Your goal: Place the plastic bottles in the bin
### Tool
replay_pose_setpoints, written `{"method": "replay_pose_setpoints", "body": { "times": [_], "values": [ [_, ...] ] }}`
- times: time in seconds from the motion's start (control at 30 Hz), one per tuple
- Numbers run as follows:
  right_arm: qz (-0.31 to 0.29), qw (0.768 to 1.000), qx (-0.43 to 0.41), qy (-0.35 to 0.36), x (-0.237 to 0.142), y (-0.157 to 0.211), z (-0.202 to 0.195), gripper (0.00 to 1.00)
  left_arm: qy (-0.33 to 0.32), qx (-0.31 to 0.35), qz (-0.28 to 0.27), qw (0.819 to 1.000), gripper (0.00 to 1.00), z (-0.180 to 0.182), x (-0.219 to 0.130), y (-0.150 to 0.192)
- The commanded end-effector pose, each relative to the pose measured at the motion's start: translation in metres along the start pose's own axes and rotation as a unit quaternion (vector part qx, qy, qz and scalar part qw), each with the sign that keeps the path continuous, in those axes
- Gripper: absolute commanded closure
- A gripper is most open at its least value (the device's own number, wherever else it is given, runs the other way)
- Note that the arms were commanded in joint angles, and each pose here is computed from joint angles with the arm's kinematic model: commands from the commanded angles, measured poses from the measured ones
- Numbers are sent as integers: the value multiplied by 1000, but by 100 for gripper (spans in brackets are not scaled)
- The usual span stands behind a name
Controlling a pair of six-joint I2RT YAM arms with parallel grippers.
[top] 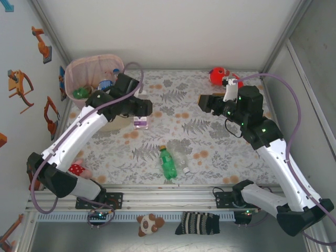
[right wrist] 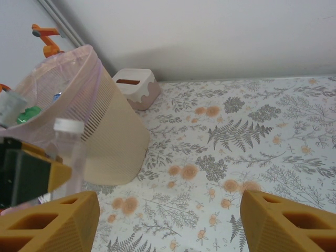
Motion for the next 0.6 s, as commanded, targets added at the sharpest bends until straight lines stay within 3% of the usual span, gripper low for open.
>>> {"method": "replay_pose_setpoints", "body": {
  "times": [0.0,0.33,0.57],
  "values": [
    [-23,1000,-3,-4,-3,-13,5,30,0,38,-4,999,41,5,-12,-15],
    [-19,1000,-1,-4,2,-15,5,30,-33,24,-110,993,41,45,-65,-82],
    [-10,1000,-3,-2,8,-14,4,30,-77,1,-159,984,41,89,-91,-105]
  ]
}}
Point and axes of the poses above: each hand's point on the last joint's axis, 136 mm out from that joint toward the fingers, its own x axis out along the fingers, its own z axis along the line the jaws close on, y = z × x, the point moved 6 cm from there along -x, back along the fingers, and after that the axes turned 2 degrees about x, right-handed, at the moved point
